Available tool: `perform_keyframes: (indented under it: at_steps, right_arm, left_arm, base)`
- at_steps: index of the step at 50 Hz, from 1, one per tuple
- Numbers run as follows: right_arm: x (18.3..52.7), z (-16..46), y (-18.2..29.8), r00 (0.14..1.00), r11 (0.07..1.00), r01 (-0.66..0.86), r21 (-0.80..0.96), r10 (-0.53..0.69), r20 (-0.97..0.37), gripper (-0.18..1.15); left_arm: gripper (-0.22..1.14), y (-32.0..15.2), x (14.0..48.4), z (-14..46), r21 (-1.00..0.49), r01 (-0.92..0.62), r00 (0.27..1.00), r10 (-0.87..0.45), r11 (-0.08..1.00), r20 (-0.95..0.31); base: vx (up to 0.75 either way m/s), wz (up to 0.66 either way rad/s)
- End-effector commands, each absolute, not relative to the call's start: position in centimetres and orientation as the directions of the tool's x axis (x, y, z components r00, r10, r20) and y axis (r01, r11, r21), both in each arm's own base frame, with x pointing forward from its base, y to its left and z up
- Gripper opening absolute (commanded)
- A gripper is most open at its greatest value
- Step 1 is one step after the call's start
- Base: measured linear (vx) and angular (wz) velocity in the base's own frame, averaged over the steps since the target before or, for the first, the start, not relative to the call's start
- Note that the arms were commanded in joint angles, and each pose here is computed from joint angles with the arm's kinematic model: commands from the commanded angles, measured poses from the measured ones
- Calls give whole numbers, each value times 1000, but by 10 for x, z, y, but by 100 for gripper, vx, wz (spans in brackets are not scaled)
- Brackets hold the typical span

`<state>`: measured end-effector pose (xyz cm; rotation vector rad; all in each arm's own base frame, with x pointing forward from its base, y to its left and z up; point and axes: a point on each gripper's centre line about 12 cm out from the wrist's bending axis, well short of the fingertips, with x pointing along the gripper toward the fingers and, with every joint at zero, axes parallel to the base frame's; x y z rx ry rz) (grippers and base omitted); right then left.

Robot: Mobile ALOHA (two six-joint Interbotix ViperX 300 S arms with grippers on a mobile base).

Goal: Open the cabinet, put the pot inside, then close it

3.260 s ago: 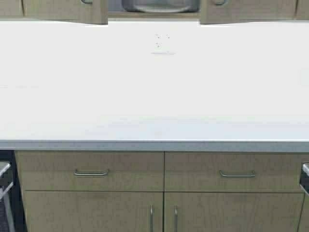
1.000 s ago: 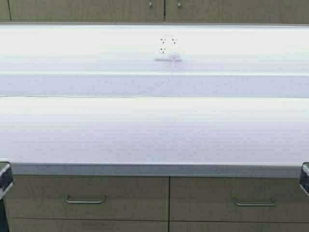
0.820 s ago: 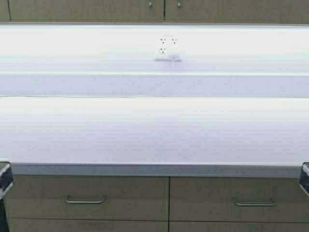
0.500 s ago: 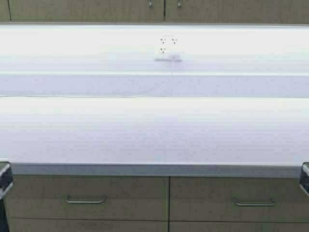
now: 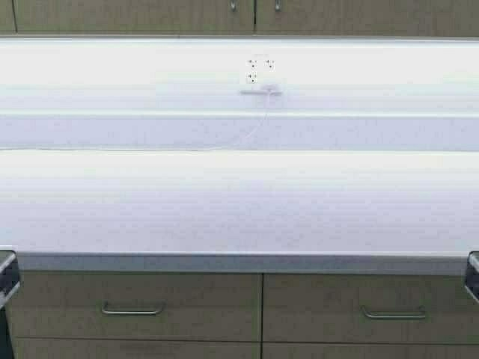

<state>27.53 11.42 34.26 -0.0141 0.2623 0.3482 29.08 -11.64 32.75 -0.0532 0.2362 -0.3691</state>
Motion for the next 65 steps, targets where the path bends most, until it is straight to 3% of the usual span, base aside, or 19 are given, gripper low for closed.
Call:
perform_keyframes:
  at_steps: [1,65]
  right_arm:
    - [274,350,114,910,941,-338,30,335,-242,6]
    - [271,350,112,911,941,-338,31,335,-239,6]
  left_arm:
    - [3,-116,289,337,-95,353,912,-365,931,-188]
    - [3,-115,286,341,-95,354,915,-366,930,-171]
  base:
    - [0,0]
    - [0,0]
